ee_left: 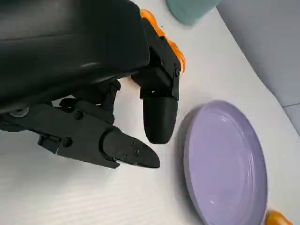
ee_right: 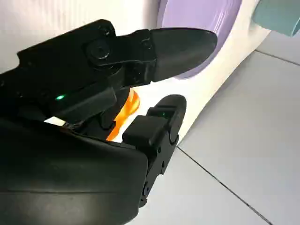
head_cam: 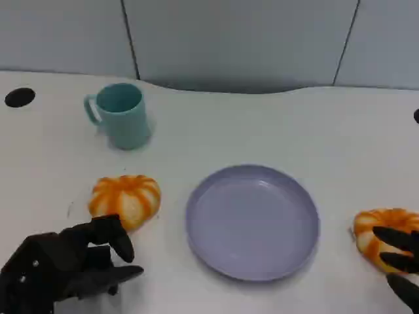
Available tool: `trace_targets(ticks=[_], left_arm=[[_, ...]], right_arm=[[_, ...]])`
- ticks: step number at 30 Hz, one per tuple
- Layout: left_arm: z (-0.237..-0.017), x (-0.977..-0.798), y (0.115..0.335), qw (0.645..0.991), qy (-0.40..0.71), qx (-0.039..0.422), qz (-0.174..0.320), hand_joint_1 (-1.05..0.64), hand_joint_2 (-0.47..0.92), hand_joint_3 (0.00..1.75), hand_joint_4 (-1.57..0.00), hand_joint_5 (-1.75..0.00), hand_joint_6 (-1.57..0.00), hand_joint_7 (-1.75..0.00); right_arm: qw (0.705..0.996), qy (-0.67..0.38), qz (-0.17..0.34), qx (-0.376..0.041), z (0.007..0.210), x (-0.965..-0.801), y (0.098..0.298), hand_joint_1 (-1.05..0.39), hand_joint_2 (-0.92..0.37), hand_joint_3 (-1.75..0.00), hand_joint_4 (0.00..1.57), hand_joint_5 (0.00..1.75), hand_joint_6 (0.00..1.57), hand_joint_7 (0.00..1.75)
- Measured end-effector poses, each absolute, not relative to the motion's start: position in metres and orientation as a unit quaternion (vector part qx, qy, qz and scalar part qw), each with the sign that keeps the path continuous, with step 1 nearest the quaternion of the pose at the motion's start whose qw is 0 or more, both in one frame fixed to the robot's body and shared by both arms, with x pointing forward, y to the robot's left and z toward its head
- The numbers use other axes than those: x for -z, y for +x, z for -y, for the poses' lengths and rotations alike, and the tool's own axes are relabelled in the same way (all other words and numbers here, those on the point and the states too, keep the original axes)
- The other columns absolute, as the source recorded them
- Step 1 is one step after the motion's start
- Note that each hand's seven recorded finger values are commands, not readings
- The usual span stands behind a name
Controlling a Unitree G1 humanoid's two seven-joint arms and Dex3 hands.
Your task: Grasp the bread from the table and place it into the plate.
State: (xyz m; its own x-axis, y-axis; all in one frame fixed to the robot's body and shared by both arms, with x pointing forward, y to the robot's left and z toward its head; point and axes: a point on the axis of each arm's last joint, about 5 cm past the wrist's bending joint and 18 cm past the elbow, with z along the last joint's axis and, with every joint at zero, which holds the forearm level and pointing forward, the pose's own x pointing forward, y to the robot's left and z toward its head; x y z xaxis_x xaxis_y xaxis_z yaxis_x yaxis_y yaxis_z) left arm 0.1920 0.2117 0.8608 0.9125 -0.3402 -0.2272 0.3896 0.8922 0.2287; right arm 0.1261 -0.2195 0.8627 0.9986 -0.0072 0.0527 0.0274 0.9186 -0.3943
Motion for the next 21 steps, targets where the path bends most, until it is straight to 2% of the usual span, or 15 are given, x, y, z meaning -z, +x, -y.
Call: trace_targets(ticks=[12, 17, 21], left_arm=[[-0.2113, -0.8627, 0.1922, 0.968, 0.142, 0.191, -0.078, -0.29, 0.92, 0.02, -0.75, -1.75, -0.55, -1.75], [-0.2129, -0.8578, 0.1869, 0.952, 0.241, 0.187, 0.025, -0.27, 0.91, 0.04, -0.77, -1.75, -0.55, -1.75], [-0.2143, -0.8656, 0.1895, 0.931, 0.302, 0.174, 0.106, -0.28, 0.92, 0.05, -0.77, -1.75, -0.56, -1.75]], right_arm=[[0.979, -0.202, 0.026, 0.009, 0.2195, -0.8629, 0.1260, -0.38, -0.92, -0.35, 0.96, 0.01, 0.79, 0.00], [0.979, -0.202, 0.027, 0.005, 0.2176, -0.8632, 0.1257, -0.39, -0.92, -0.35, 0.95, 0.00, 0.80, 0.00], [0.980, -0.199, 0.025, 0.003, 0.2149, -0.8625, 0.1248, -0.39, -0.92, -0.35, 0.95, 0.00, 0.80, 0.00]])
